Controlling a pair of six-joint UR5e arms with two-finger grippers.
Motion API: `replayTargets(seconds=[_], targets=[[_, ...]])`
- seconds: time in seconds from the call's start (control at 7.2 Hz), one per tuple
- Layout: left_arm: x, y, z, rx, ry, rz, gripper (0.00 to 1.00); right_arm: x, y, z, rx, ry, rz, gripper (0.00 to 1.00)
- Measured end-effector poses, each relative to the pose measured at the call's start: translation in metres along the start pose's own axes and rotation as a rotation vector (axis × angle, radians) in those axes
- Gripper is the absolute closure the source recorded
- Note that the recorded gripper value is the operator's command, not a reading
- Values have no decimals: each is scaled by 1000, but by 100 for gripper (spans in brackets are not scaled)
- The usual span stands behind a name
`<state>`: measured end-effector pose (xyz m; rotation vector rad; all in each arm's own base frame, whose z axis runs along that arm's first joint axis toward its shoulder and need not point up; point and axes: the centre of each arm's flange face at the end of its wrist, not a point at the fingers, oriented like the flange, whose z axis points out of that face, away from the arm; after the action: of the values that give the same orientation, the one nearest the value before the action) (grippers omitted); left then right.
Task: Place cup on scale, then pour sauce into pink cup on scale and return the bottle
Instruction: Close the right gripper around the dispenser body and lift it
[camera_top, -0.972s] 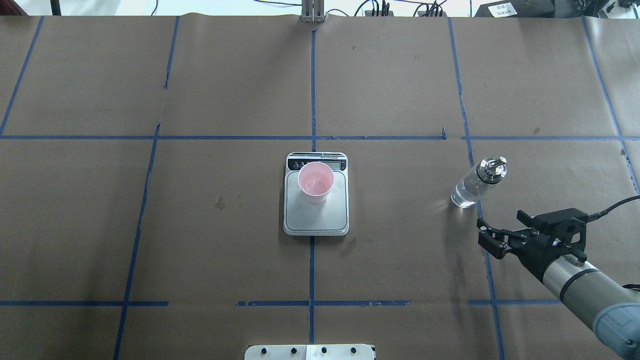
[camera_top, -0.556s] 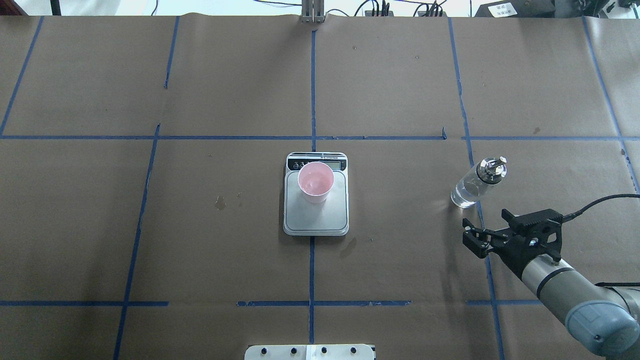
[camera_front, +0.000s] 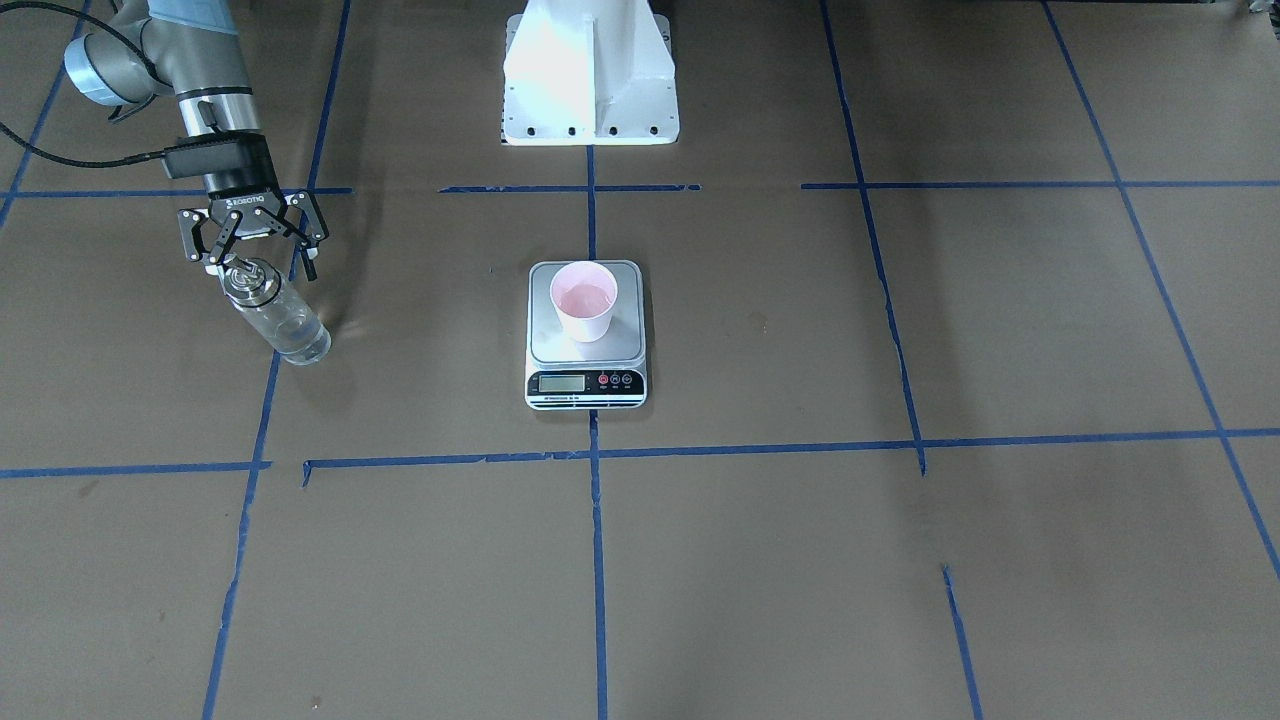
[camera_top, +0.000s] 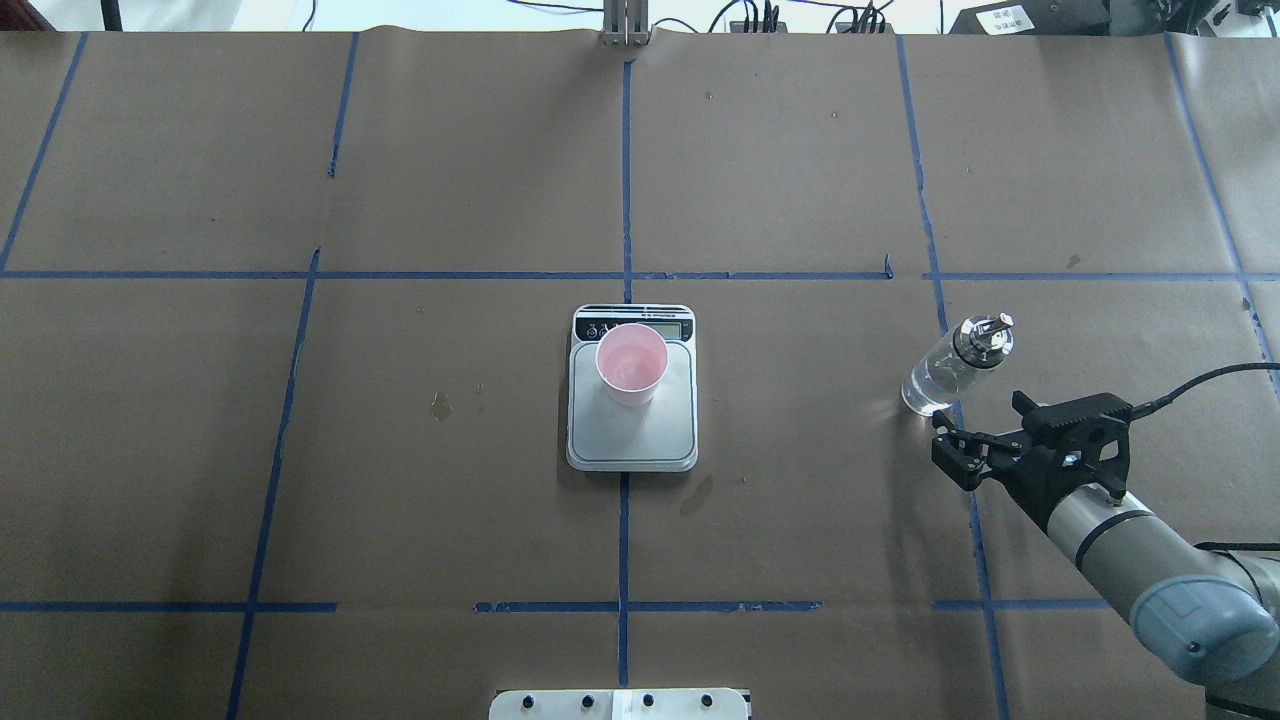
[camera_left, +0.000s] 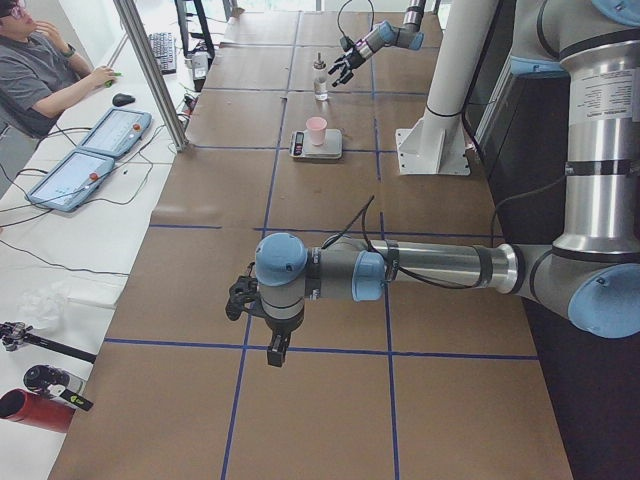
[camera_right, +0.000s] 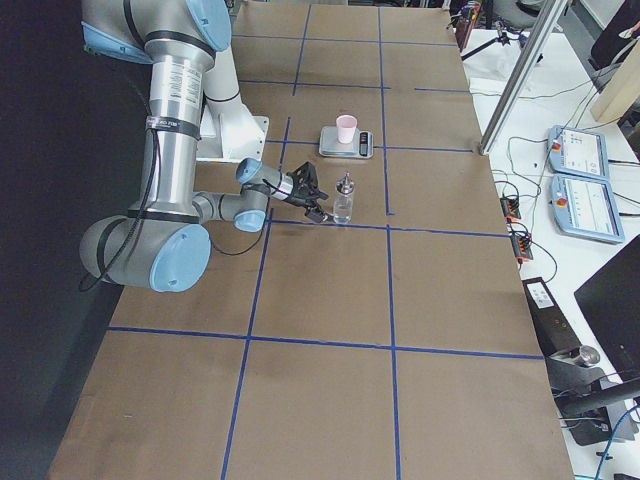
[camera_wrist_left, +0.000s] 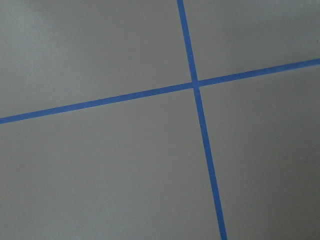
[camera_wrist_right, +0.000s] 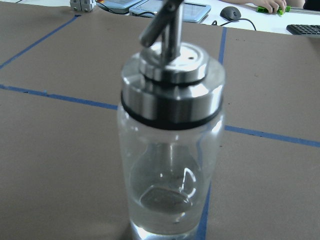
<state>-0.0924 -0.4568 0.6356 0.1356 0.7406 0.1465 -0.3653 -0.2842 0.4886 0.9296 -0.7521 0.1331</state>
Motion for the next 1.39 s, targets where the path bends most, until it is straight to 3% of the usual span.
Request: replayTargets(seconds=[0.97,1.39], targets=[[4,-2,-5,9,-3,9,0,-4,-21,24,47,25,-2,0],[4,-2,-5,9,-3,9,0,-18,-17,53,57,40,-9,0]])
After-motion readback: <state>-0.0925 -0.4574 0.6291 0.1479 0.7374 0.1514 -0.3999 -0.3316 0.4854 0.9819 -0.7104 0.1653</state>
